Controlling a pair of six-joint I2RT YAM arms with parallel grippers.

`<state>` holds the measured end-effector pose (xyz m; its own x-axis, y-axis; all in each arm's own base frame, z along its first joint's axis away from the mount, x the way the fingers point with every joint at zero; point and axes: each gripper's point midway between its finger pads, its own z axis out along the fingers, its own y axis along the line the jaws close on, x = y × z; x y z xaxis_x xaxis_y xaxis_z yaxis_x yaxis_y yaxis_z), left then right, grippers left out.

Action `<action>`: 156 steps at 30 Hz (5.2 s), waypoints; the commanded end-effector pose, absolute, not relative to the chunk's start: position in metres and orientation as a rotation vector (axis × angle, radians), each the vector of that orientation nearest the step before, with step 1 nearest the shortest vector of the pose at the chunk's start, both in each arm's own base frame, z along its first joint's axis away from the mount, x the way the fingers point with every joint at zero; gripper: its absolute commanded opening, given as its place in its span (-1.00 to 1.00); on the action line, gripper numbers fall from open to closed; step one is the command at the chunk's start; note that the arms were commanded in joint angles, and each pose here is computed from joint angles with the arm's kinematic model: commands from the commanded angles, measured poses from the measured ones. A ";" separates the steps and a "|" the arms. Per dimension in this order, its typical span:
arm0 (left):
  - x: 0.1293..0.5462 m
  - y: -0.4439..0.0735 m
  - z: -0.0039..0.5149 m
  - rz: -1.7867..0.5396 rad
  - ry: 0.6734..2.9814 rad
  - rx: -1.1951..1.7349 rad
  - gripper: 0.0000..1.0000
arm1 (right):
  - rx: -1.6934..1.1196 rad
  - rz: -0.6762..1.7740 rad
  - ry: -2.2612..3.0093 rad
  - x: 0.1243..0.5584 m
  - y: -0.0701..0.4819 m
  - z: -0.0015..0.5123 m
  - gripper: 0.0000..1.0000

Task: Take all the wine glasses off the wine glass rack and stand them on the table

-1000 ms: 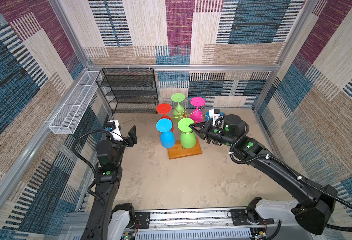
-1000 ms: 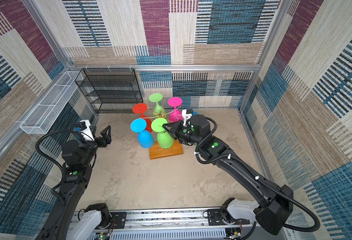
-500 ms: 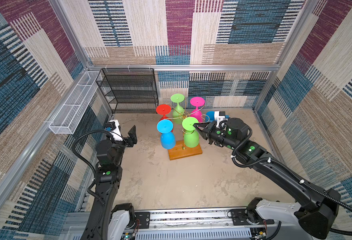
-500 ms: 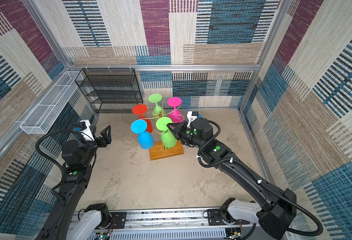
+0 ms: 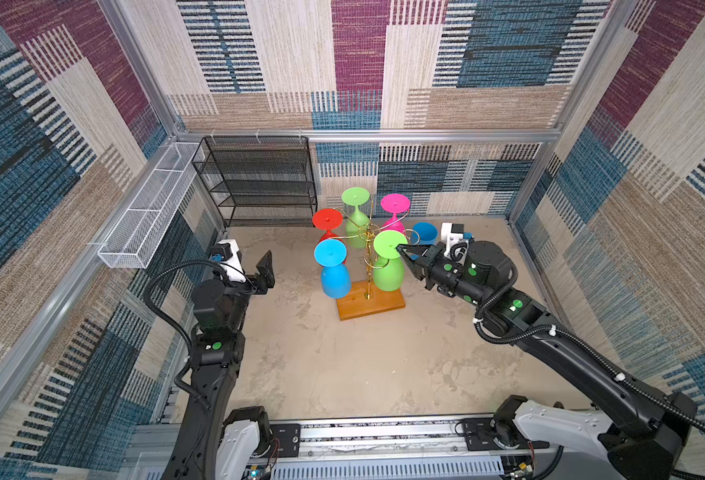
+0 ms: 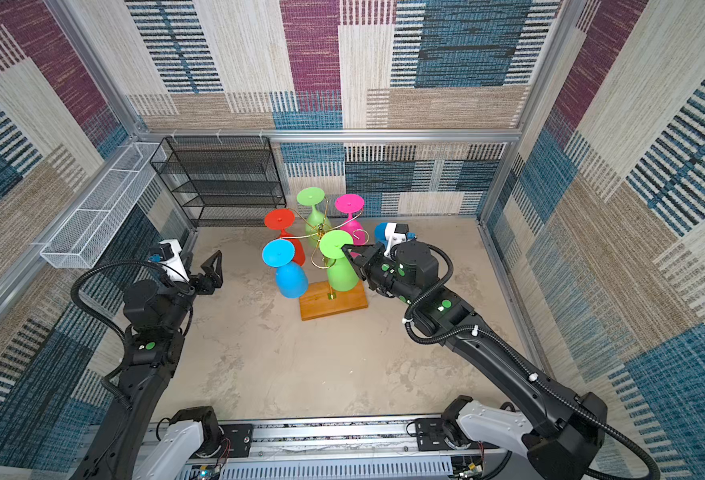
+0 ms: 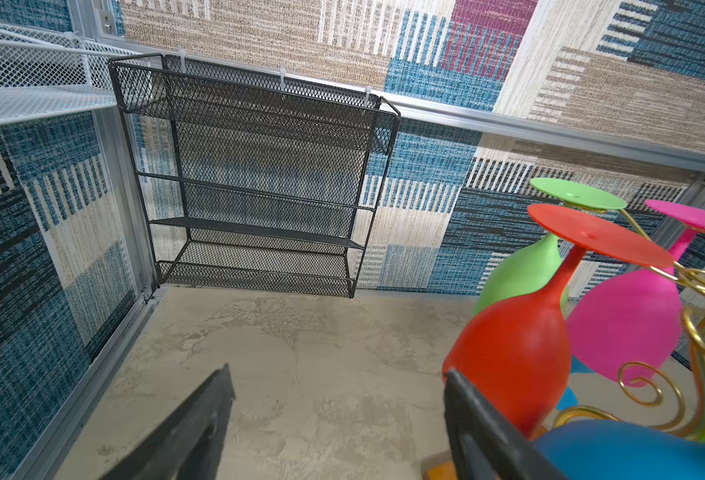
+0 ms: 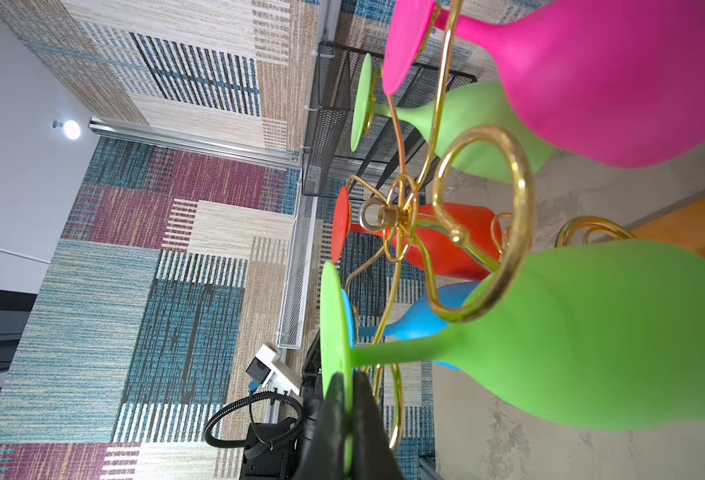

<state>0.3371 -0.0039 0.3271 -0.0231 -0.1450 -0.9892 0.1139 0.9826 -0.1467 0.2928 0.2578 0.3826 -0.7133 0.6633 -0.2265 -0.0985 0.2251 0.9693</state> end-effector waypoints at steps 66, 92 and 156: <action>0.270 -0.256 0.511 -1.423 1.337 0.682 0.09 | -0.545 1.168 1.480 0.247 0.281 0.526 -1.00; 0.260 -0.269 0.514 -1.541 1.308 0.688 -0.73 | -0.553 1.227 1.528 0.254 0.300 0.511 -1.00; 0.239 -0.253 0.560 -1.856 1.499 0.461 -1.00 | -0.898 0.454 1.047 0.323 0.326 0.478 0.80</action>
